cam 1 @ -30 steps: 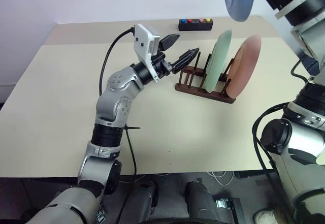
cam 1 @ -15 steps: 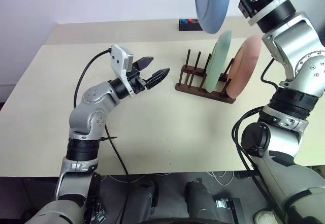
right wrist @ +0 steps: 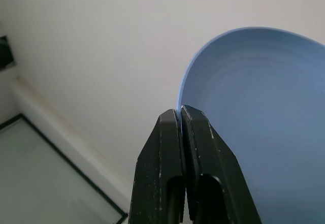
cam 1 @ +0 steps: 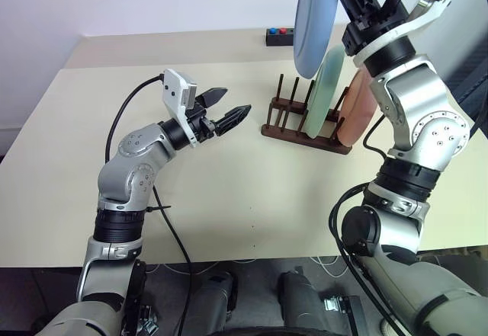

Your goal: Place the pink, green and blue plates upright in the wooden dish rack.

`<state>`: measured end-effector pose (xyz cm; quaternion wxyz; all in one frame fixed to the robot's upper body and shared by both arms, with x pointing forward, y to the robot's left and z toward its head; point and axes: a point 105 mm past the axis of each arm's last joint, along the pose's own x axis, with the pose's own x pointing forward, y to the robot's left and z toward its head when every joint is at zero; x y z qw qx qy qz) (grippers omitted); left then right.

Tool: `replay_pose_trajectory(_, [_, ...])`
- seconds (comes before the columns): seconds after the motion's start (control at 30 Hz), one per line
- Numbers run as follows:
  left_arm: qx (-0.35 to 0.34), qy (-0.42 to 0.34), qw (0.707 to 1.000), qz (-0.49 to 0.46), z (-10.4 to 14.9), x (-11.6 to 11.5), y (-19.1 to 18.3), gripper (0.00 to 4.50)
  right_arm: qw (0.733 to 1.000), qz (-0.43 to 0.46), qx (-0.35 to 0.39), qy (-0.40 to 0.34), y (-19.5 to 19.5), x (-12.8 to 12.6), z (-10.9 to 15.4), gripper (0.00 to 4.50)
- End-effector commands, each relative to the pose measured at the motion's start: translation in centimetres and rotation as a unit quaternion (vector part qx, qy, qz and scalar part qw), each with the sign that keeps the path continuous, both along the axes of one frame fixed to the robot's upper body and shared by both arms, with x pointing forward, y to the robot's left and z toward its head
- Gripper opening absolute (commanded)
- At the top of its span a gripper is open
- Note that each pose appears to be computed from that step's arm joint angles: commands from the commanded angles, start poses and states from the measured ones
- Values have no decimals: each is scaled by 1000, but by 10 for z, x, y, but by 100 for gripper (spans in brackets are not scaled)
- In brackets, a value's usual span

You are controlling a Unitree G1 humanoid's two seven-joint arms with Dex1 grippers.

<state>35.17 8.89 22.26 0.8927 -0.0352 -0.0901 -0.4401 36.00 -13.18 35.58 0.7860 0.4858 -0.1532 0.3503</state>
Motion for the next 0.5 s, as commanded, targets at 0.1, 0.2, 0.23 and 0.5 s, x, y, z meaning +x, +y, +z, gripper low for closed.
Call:
replay_pose_trajectory(0.1, [-10,-31,999,-8,17,-4,-3,404,1000,0,20,-24,4,-9,10,5])
replay_pose_trajectory(0.2, [-10,-33,999,-8,17,-5,-3,404,1000,-5,29,-6,3,-5,-1,5])
replay_pose_trajectory(0.23, [-9,-33,999,-8,17,-5,-3,404,1000,-5,30,-4,4,-4,-4,5])
replay_pose_trajectory(0.5, [-10,-33,999,-12,16,-7,-6,404,1000,9,23,-3,16,-8,-6,5])
